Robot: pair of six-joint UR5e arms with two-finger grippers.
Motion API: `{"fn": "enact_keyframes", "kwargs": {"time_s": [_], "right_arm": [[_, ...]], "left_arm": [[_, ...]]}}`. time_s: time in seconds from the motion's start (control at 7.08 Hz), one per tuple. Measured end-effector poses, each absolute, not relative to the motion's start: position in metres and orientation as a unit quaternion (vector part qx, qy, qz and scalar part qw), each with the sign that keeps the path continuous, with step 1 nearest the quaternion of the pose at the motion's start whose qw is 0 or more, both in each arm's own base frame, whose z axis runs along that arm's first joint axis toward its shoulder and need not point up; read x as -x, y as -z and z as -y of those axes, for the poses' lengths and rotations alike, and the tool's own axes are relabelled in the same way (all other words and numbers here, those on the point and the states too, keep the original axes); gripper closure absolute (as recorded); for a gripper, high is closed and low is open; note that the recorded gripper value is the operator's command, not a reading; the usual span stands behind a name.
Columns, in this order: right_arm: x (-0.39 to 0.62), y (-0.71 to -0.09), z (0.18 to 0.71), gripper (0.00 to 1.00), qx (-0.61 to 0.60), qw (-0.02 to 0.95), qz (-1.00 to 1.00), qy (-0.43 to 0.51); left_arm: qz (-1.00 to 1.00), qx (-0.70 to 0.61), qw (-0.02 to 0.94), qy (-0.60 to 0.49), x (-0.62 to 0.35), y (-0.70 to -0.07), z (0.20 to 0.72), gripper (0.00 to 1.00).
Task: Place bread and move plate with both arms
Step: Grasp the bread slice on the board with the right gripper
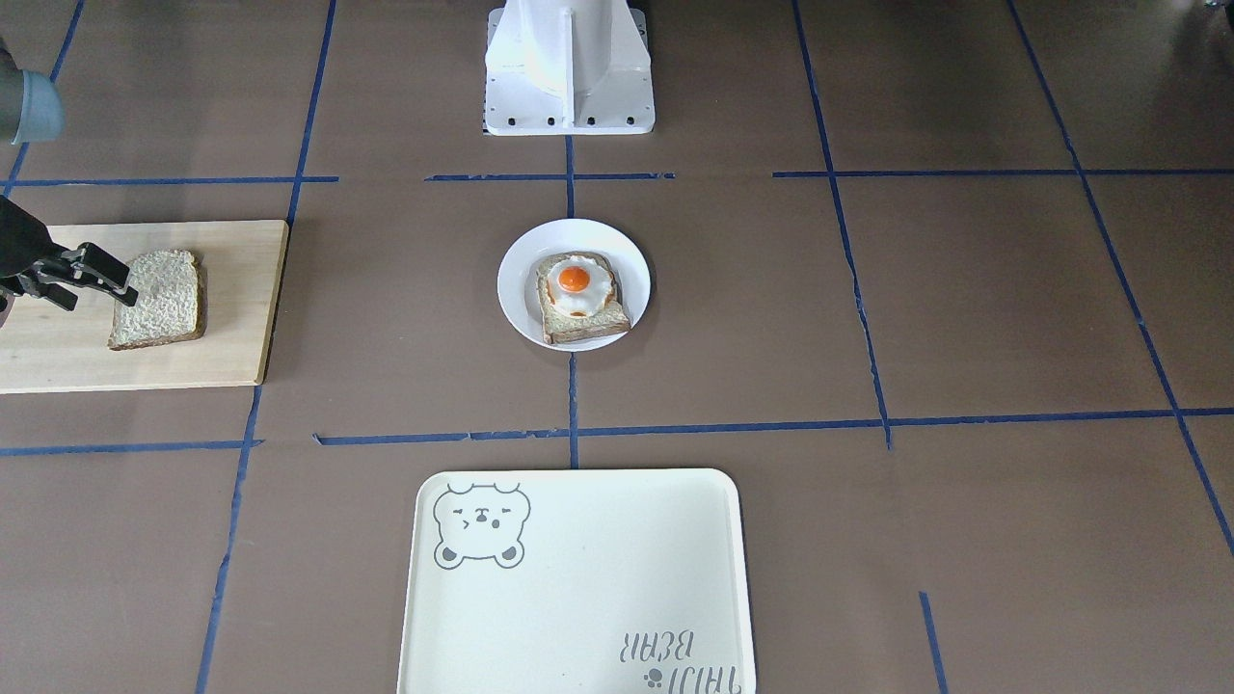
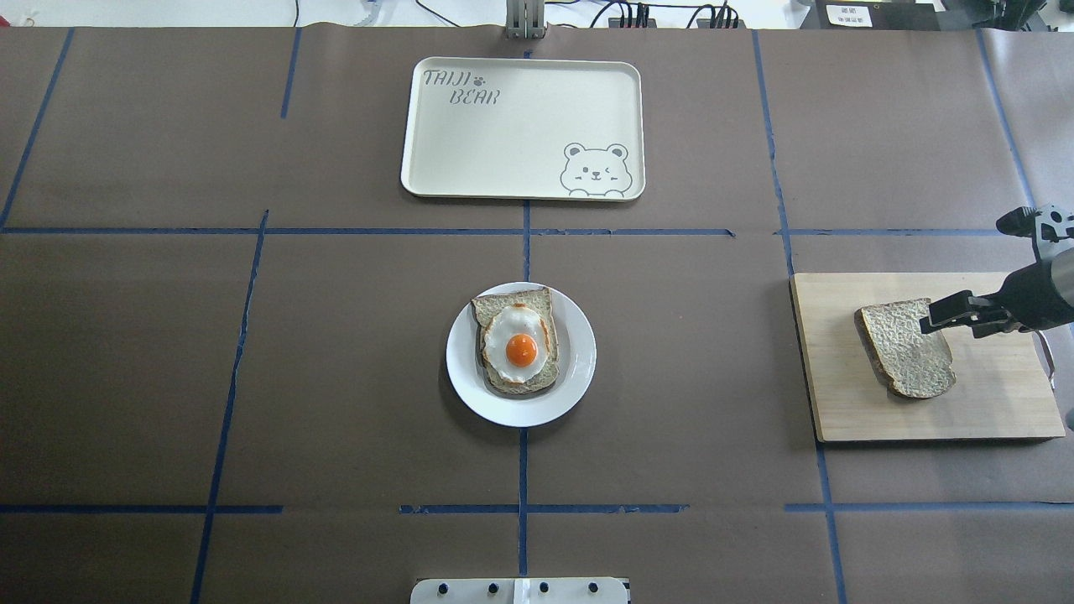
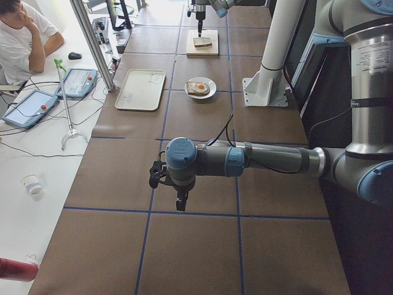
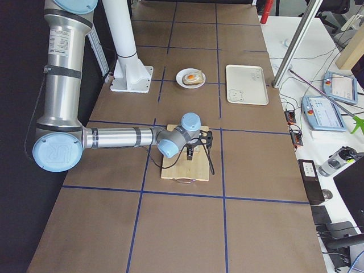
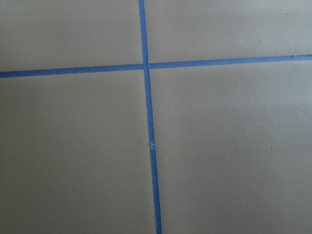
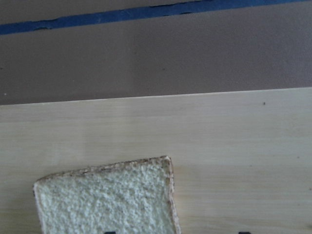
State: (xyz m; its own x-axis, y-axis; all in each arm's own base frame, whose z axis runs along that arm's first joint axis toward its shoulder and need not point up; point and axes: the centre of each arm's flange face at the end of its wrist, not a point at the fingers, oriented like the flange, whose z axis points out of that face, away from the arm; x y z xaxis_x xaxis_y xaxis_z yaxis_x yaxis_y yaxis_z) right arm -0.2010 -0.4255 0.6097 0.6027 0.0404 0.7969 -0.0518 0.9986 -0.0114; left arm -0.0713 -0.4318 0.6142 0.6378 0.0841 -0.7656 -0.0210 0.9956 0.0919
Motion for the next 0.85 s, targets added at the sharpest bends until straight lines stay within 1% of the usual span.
{"fn": "enact_keyframes", "kwargs": {"time_s": [0.28, 0.42, 0.56, 0.85], "right_arm": [[0.212, -0.619, 0.429, 0.59, -0.009, 0.893, 0.449, -0.020], [0.213, -0.614, 0.429, 0.68, -0.013, 0.891, 0.454, -0.017], [0.213, -0.604, 0.429, 0.84, -0.019, 0.887, 0.461, -0.014], [0.211, -0.604, 0.427, 0.90, -0.022, 0.888, 0.459, -0.014]], "left_arm": [[-0.425, -0.038, 0.904, -0.029, 0.071, -0.614, 0.432, 0.00], [-0.425, -0.037, 0.904, -0.029, 0.071, -0.614, 0.432, 0.00], [-0.425, -0.037, 0.904, -0.028, 0.071, -0.615, 0.431, 0.00], [-0.426, -0.036, 0.904, -0.028, 0.071, -0.615, 0.431, 0.00]]}}
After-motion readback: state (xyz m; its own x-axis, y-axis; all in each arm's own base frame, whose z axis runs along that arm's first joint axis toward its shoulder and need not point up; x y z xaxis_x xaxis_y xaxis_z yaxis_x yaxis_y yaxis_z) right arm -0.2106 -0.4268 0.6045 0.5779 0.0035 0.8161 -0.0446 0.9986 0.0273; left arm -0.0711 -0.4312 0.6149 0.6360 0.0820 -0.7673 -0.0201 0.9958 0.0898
